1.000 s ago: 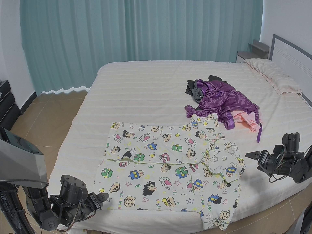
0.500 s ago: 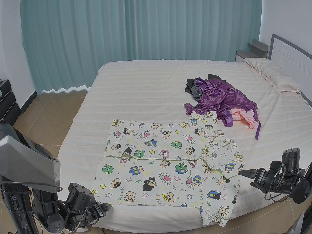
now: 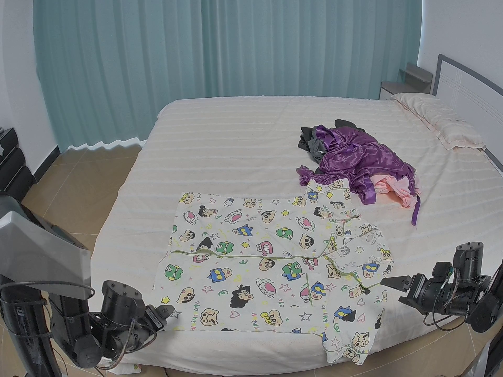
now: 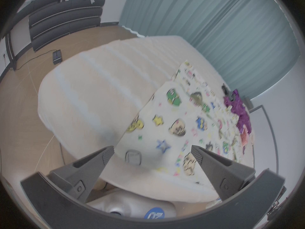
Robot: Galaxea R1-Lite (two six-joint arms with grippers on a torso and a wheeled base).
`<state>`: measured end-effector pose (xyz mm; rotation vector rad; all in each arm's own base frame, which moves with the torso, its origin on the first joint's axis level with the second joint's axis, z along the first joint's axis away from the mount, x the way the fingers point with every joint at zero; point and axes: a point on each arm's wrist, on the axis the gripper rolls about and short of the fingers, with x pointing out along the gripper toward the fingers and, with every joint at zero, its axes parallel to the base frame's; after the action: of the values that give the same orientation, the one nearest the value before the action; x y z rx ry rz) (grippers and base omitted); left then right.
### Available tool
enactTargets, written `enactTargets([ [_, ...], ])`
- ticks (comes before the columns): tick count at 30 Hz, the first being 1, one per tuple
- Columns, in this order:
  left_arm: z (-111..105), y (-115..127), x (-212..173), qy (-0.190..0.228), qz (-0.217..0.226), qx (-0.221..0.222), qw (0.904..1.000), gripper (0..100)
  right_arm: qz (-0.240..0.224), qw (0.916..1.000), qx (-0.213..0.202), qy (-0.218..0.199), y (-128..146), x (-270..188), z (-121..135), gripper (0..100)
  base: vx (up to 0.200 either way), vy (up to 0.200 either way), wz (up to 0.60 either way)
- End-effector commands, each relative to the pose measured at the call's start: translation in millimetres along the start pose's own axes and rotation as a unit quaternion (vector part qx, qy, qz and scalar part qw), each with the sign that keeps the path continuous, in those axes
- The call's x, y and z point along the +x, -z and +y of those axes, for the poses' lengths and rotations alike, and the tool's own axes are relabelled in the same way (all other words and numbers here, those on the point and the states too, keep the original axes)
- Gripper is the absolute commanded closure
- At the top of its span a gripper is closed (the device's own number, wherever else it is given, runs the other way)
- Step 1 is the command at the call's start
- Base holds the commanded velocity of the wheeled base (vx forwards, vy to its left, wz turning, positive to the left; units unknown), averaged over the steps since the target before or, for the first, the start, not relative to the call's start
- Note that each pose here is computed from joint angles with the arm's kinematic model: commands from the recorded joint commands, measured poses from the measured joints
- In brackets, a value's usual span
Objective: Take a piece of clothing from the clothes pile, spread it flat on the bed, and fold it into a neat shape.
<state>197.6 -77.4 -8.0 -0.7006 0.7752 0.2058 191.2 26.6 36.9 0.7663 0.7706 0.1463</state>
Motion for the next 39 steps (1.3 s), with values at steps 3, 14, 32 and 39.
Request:
enactTargets([
  [3,-33,-63,6,0.106,-0.095,-0.017,0.9897,0,0.012,0.9999,0.001,0.0,5,0,0,0,0.0,0.0,0.0],
  [14,-69,-134,85,0.202,0.015,0.056,0.9776,0,0.02,0.9998,0.008,-0.003,9,1,3,0,0.0,0.0,0.0],
  [32,-72,-139,158,0.163,0.05,0.132,0.9764,0,0.027,0.9996,0.01,0.005,10,4,0,0,0.0,0.0,0.0],
  [39,-69,-136,165,0.158,0.053,0.133,0.9769,0,0.025,0.9996,0.009,0.003,10,4,1,0,0.0,0.0,0.0],
])
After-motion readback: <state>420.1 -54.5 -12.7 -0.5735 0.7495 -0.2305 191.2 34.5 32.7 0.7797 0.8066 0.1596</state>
